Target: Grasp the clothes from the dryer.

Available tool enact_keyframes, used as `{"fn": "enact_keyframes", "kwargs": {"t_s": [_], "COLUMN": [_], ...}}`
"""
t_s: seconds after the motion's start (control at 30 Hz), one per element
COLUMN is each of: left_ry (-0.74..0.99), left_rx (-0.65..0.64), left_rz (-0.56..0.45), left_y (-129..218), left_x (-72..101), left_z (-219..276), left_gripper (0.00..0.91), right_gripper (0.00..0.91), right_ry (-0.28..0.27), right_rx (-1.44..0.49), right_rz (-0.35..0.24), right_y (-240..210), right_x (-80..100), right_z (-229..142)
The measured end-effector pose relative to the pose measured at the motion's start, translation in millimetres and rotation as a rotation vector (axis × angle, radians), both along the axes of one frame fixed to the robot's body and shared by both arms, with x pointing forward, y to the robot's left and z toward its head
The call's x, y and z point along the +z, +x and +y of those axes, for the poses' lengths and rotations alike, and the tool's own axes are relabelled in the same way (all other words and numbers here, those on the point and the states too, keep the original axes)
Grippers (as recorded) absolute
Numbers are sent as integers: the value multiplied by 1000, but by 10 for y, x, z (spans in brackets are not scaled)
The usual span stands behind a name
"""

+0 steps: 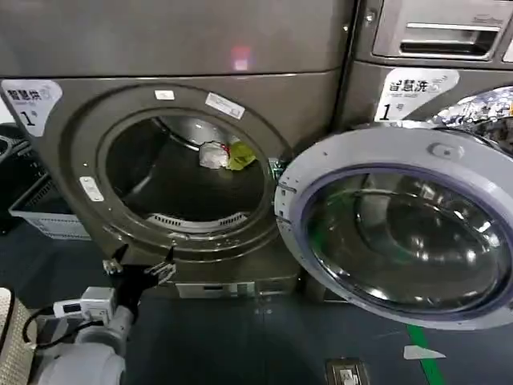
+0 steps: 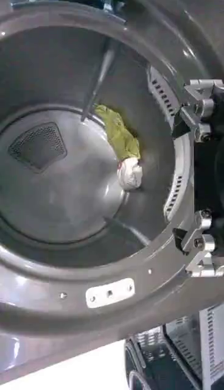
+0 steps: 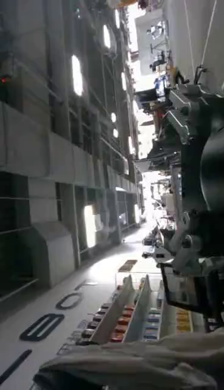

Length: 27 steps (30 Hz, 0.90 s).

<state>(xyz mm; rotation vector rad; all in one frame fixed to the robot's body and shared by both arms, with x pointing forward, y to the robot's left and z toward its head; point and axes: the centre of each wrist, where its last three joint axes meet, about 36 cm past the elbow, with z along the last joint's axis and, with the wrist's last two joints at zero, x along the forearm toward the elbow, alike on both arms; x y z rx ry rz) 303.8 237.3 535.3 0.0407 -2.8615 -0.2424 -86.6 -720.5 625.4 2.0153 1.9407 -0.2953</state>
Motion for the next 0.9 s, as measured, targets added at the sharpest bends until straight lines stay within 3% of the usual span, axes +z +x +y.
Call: {"fn": "enact_keyframes", "kwargs": {"t_s": [0.9], "left_ry": [-3], "left_rx": [4], "left_rz": [15], "left_y": [45], "left_x": [-61], "left_z": [-17], "left_gripper": [907], "right_gripper": [907], "right_ry": [9], "right_rx": [-4], "right_rz": [4], "right_y": [-16], "right_x": [-48], "right_z": [13]}}
